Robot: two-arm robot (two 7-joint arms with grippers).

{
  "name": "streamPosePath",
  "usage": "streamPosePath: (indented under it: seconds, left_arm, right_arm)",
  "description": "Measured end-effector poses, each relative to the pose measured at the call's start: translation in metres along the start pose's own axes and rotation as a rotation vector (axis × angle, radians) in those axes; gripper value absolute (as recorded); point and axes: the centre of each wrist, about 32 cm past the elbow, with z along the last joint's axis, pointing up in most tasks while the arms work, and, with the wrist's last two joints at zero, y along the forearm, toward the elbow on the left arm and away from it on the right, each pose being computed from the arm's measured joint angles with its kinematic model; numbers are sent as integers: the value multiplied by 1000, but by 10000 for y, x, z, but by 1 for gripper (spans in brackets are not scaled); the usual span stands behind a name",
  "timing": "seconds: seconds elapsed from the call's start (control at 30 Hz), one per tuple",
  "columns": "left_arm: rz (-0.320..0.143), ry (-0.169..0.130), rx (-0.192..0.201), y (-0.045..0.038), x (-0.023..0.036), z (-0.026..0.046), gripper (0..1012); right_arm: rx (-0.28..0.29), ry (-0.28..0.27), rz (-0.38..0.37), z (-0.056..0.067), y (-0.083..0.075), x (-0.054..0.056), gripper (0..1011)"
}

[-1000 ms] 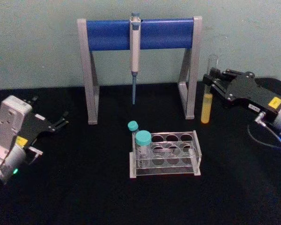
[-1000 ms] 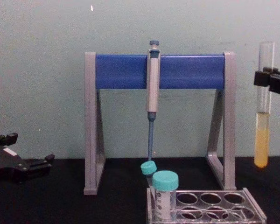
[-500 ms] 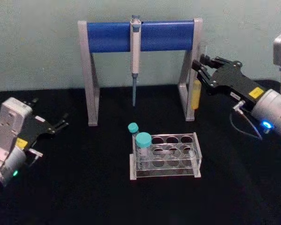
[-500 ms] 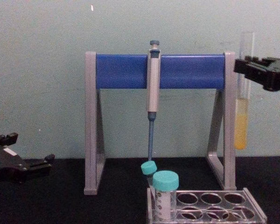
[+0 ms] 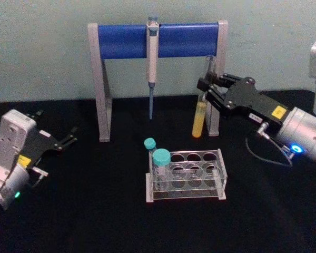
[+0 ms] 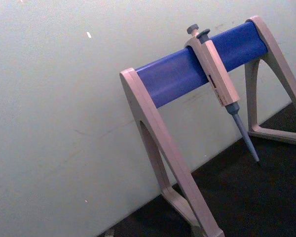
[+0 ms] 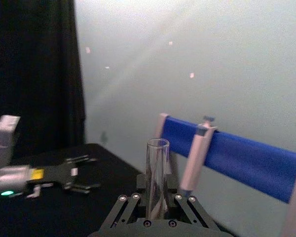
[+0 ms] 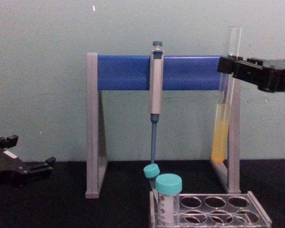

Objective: Pick up the test tube from the test tube rack, shake it, then place it back into the test tube rack.

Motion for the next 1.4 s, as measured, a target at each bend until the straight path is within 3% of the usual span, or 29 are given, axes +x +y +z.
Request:
streamPosePath:
  seconds: [0.2,0.37,0.67,0.83,0.93,1.17,1.4]
  left_arm:
    - [0,0,0,0,0,0,1001]
    - [0,0,0,0,0,0,1001]
    - [0,0,0,0,0,0,1001]
    - [0,0,0,0,0,0,1001]
    - [0,0,0,0,0,0,1001]
    - [0,0,0,0,0,0,1001]
    - [0,0,0,0,0,0,1001]
  right_arm:
    - [-35,45,76,9,-188,54,229]
    - [-75,39,59,3,-310,103,229]
    - [-119,-75,-79,-18,-343,167,229]
    - [-98,-143,-151,-16,-247,133,229]
    - [-76,-153,-171,-20,-200,107,229]
    - [-14,-118,-160,-27,-95,52,229]
    - [29,-54,-92,-24,-80,48,229]
